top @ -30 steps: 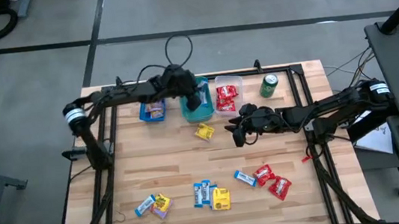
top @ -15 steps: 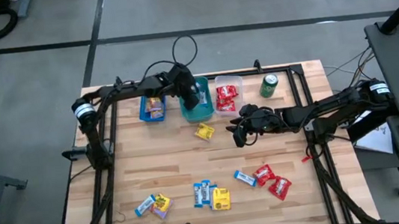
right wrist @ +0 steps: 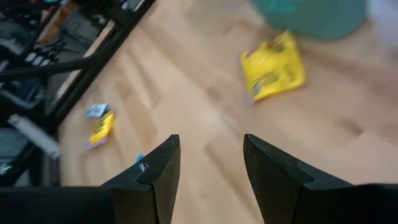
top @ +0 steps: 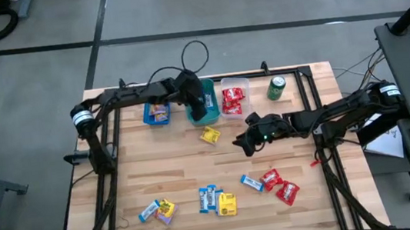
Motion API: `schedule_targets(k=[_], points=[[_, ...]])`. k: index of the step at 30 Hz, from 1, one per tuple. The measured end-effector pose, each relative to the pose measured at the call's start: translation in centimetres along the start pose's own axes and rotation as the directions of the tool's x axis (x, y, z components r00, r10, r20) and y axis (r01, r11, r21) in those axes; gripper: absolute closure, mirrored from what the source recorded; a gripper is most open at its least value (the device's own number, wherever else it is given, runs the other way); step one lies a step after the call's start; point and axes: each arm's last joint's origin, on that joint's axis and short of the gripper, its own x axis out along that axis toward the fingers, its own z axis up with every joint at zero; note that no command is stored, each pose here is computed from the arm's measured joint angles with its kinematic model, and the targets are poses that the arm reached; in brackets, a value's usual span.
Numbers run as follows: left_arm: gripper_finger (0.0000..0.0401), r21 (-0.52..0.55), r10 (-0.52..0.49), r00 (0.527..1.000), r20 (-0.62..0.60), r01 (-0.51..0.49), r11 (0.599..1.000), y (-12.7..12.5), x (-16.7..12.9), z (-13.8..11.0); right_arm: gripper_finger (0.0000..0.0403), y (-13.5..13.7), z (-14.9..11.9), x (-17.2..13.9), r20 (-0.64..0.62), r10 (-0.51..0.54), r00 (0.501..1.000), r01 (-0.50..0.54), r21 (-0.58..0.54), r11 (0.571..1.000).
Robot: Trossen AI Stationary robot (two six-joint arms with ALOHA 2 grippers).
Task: Sort candy
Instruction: Put the white chocolate bar into the green bin
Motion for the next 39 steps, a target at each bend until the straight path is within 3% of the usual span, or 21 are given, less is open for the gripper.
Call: schedule_targets(k=[11, 16, 21, 24, 28, 30, 35, 39], points=[[0.023, 0.213, -0.153, 0.978, 0.145, 0.12, 0.97, -7.3, -4.0, 1.9, 0.0236, 1.3, -2.5, 0.4, -0.092, 0.033, 0.995, -0.026, 0.078, 0.997], [0.0241, 0.245, -0.22, 0.948, 0.231, 0.162, 0.956, -9.4, -6.0, 1.2, 0.0236, 2.3, -3.2, 1.6, -0.194, -0.064, 0.979, 0.073, 0.038, 0.997], [0.0247, 0.268, -0.273, 0.916, 0.296, 0.195, 0.944, -11.0, -8.5, -1.0, 0.0236, 4.0, -3.1, 2.4, -0.337, -0.255, 0.906, 0.247, -0.066, 0.967], [0.0248, 0.305, -0.333, 0.864, 0.378, 0.224, 0.926, -11.7, -10.4, -2.3, 0.0236, 5.1, -2.9, 2.9, -0.394, -0.357, 0.847, 0.327, -0.142, 0.934], [0.0248, 0.376, -0.457, 0.729, 0.51, 0.288, 0.88, -12.0, -12.8, -4.1, 0.0236, 6.1, -2.8, 3.9, -0.441, -0.452, 0.776, 0.38, -0.245, 0.892], [0.0248, 0.385, -0.469, 0.673, 0.572, 0.285, 0.878, -11.7, -13.8, -5.0, 0.0236, 6.6, -2.8, 4.5, -0.454, -0.478, 0.752, 0.381, -0.293, 0.877], [0.0248, 0.377, -0.464, 0.589, 0.662, 0.273, 0.885, -11.0, -15.4, -6.9, 0.0236, 7.8, -2.5, 5.8, -0.457, -0.485, 0.746, 0.339, -0.366, 0.867], [0.0248, 0.361, -0.462, 0.559, 0.688, 0.289, 0.887, -10.7, -16.0, -7.8, 0.0236, 8.4, -2.3, 6.2, -0.454, -0.477, 0.752, 0.308, -0.397, 0.864]])
